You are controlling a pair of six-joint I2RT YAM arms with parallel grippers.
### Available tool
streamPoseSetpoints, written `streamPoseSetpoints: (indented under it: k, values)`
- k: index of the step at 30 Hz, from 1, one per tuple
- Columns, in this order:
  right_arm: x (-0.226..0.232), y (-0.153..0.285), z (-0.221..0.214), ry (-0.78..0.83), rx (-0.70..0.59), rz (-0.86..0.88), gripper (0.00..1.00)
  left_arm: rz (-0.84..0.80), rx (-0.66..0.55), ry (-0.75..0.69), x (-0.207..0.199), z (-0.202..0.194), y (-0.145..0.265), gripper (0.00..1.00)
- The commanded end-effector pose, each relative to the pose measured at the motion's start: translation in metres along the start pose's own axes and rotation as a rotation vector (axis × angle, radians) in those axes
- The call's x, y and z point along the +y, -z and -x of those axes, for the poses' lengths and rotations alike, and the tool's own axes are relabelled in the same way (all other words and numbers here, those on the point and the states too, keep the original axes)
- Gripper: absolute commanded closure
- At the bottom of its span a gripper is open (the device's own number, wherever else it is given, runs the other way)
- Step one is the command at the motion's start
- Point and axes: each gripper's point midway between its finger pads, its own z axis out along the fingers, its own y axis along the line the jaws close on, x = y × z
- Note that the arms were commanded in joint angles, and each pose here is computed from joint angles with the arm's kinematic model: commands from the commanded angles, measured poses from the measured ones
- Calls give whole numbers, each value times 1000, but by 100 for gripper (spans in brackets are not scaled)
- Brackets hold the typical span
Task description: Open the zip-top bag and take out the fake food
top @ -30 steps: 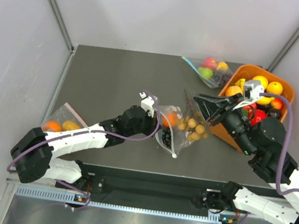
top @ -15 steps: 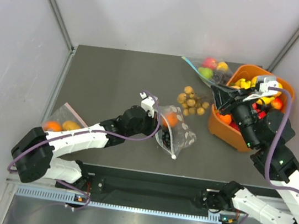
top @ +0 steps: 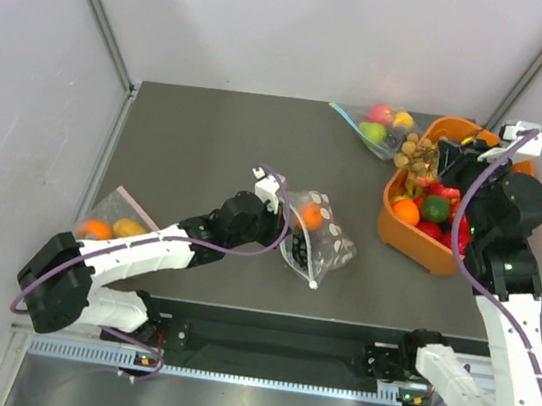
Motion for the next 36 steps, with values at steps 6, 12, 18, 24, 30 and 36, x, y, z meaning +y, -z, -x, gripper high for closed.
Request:
streamPoseSetpoints:
  k: [6, 12, 18, 24, 30, 36]
  values:
    - [-54, -40, -36, -59, 91, -16, 96, -10, -63, -20, -5, 22, 5, 100]
    - [-82, -46, -47, -50, 106, -75, 96, 12, -57, -31, -1, 20, 6, 100]
    - [-110, -47, -79, -53, 162, -158, 96, 1, -45, -29, -3, 18, 2, 100]
    - [-122, -42, -119, -71, 240, -200, 94, 0, -39, -28, -2, 16, 1, 100]
    - [-122, -37, -145, -89, 303, -197, 81, -7, -43, -26, -4, 17, 3, 100]
    - [-110, -35, -135, -92, 284, -139, 43, -11, -47, -24, -5, 18, 6, 100]
